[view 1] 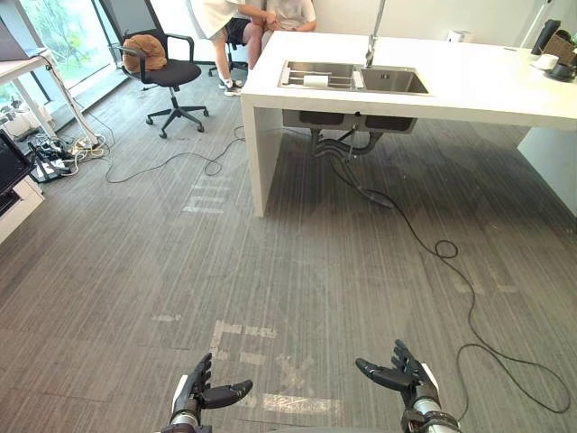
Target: Walk over to the sink, pick up the cup, carry it to the dishwasher, place the cup inside the dishwasher, then close the dishwasher door
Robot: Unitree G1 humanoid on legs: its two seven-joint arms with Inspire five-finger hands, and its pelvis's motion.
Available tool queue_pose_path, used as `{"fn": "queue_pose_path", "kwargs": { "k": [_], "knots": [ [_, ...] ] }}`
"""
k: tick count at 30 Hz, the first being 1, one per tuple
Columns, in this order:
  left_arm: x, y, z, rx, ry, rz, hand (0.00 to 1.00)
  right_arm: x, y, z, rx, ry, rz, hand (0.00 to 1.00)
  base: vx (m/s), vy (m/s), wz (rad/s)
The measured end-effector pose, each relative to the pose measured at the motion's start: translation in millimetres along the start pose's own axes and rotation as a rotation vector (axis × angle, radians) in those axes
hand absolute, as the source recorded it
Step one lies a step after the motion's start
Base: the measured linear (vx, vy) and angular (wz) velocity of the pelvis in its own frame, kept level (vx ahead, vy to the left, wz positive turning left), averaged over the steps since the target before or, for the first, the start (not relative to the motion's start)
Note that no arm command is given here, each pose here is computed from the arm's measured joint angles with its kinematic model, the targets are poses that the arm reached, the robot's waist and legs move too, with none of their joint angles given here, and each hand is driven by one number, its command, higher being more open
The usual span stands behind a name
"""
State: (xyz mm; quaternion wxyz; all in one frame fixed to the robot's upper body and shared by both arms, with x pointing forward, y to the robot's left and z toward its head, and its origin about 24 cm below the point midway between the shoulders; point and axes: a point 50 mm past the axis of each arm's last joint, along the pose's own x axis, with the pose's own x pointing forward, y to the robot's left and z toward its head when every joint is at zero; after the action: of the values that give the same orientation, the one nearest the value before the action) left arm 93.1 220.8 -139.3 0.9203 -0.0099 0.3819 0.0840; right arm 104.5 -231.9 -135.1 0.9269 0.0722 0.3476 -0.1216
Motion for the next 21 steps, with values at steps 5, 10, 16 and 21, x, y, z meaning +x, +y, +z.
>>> {"fn": "queue_pose_path", "kwargs": {
  "k": [5,10,16,21],
  "knots": [
    [0.5,-3.4,1.6,-0.019,-0.017,-0.015,1.00,-1.6,-1.5,-4.2,0.012,0.017,0.010,1.00,0.00,-0.004,-0.01],
    [0.8,-4.2,2.3,-0.020,-0.024,0.008,1.00,-1.7,-0.5,-4.7,0.014,0.019,0.020,1.00,-0.02,-0.022,-0.05],
    [0.8,-3.8,2.7,-0.027,-0.026,0.016,1.00,-1.7,-0.3,-4.8,0.014,0.019,0.023,1.00,-0.04,-0.028,-0.04],
    [1.1,-4.8,3.6,-0.031,-0.031,0.018,1.00,-1.8,0.1,-5.0,0.015,0.019,0.029,1.00,-0.03,-0.031,-0.03]
  ]
}}
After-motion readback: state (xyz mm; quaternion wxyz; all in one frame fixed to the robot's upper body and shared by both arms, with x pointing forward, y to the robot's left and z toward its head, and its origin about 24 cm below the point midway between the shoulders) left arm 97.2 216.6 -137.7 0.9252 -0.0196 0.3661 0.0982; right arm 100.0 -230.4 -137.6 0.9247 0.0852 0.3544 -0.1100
